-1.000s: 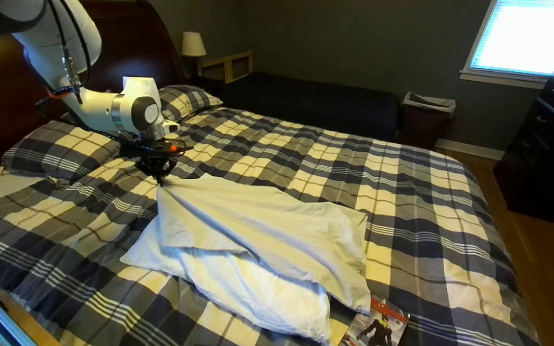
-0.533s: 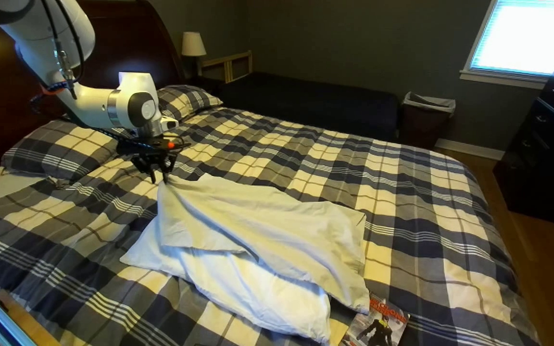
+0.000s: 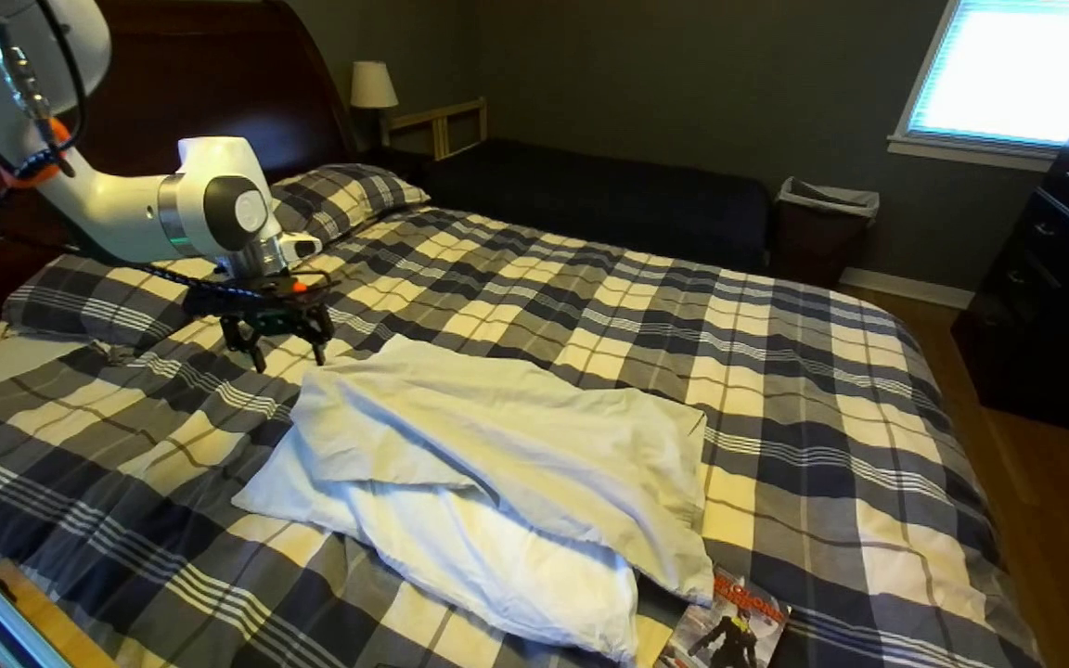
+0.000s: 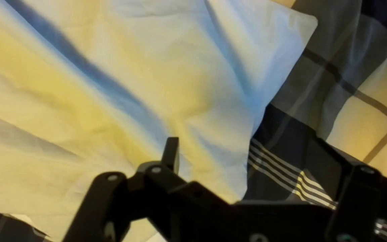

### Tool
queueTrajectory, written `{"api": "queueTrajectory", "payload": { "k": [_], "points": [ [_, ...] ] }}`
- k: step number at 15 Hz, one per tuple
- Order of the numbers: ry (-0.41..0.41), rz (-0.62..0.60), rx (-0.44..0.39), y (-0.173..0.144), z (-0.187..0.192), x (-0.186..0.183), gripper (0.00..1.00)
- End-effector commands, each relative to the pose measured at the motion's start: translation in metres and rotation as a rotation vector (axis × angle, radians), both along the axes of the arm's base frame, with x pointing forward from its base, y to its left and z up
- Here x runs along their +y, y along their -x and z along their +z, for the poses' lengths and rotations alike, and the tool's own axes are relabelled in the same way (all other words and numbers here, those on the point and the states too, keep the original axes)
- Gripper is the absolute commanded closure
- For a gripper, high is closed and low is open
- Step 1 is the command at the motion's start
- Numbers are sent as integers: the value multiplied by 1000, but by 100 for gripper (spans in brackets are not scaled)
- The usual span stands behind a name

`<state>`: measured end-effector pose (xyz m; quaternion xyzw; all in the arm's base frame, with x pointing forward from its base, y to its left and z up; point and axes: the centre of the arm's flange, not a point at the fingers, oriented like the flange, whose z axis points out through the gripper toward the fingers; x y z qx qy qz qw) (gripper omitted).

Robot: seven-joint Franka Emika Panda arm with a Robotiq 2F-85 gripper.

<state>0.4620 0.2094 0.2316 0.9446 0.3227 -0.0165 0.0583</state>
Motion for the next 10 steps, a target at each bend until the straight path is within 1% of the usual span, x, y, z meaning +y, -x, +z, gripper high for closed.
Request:
{"api": "queueTrajectory", "payload": {
  "k": [1,2,5,8,9,10],
  "points": [
    [50,3,-122,31,10,-28,0],
    [60,-6,-118,32,10,-34,0],
    [77,-85,-74,38,5,-58,0],
    [34,-156,-20,44,-11,-81,0],
    [30,-171,-20,43,-15,-85,0],
    [57,-140,-27,36,-9,-73,0]
  ]
}}
